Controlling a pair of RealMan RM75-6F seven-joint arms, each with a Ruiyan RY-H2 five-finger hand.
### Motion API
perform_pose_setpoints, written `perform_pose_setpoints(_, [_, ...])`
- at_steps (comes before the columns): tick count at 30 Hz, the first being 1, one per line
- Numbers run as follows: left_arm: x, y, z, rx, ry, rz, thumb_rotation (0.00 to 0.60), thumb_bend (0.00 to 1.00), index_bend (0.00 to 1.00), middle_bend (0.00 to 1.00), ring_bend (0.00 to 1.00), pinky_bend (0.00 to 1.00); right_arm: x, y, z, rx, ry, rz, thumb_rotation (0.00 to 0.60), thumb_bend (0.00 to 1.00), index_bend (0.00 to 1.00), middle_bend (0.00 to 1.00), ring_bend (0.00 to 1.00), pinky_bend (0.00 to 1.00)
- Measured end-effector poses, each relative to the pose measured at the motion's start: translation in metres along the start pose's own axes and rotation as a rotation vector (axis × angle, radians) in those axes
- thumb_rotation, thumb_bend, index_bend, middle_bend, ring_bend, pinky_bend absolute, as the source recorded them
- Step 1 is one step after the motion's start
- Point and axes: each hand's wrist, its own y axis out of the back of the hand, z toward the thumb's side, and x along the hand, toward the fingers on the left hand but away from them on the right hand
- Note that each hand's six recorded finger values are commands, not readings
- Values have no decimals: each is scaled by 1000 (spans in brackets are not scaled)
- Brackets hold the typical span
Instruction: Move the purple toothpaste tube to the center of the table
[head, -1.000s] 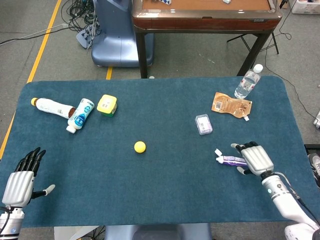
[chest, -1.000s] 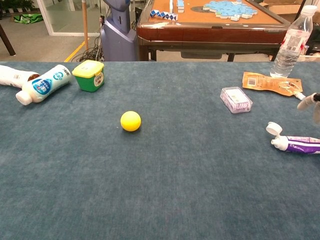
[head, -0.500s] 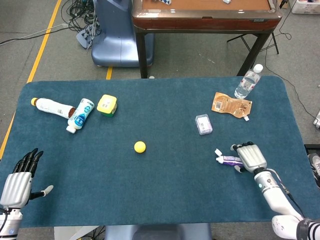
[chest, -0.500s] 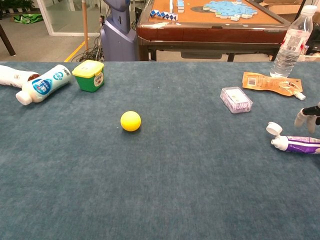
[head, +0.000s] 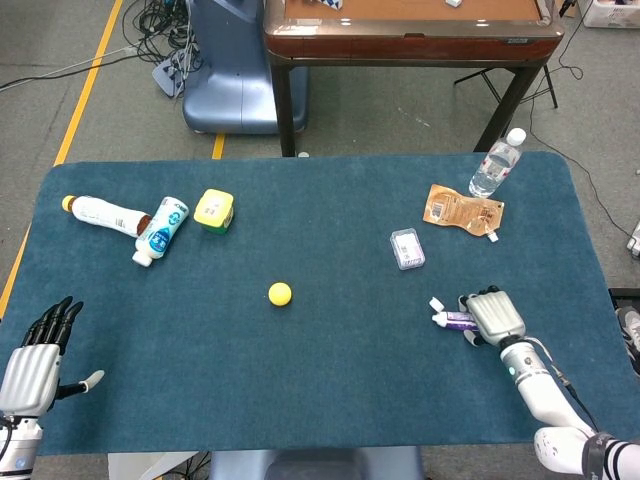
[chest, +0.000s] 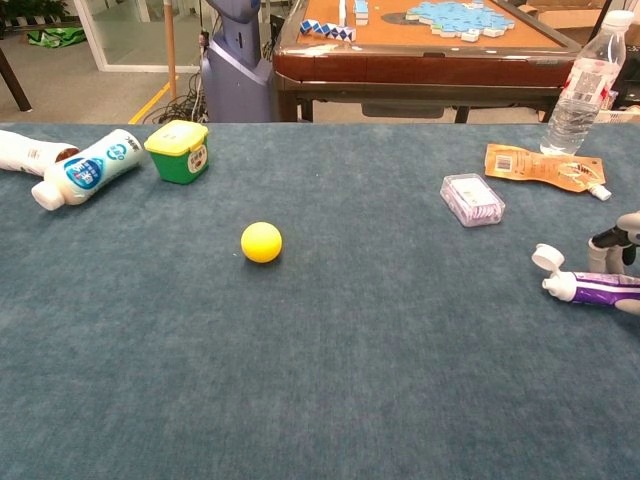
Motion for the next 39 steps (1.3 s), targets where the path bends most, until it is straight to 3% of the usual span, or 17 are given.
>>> perform_pose_setpoints(4, [0,0,0,-1,0,0,600,45,0,0,0,83,1,-2,1,6,-2,5,600,392,448,463,345,218])
perform_pose_setpoints(14, [-1,1,-1,-3,2,7,600,45,0,0,0,84,2,-3,5,10,9,4,600,592,596,569,434,270])
perform_pose_setpoints(21, [1,4,-1,3,-4,13,600,45,0,0,0,83,2,6,9,18,30,-12,600,679,704,645,507,312])
perform_pose_setpoints(28, [9,9,5,30,-52,2,600,45,0,0,0,83,4,26,15,28,70,-38,600,757,779,697,562,353])
perform_pose_setpoints(35, [28,20,20,52,-153,-20,600,45,0,0,6,90,10,56,28,30,141,-66,600,801,818,726,591,383])
perform_pose_setpoints(39, [41,23,32,49,-226,-50,600,45,0,2,81,181,15,82,40,47,206,-73,600,833,823,731,604,399])
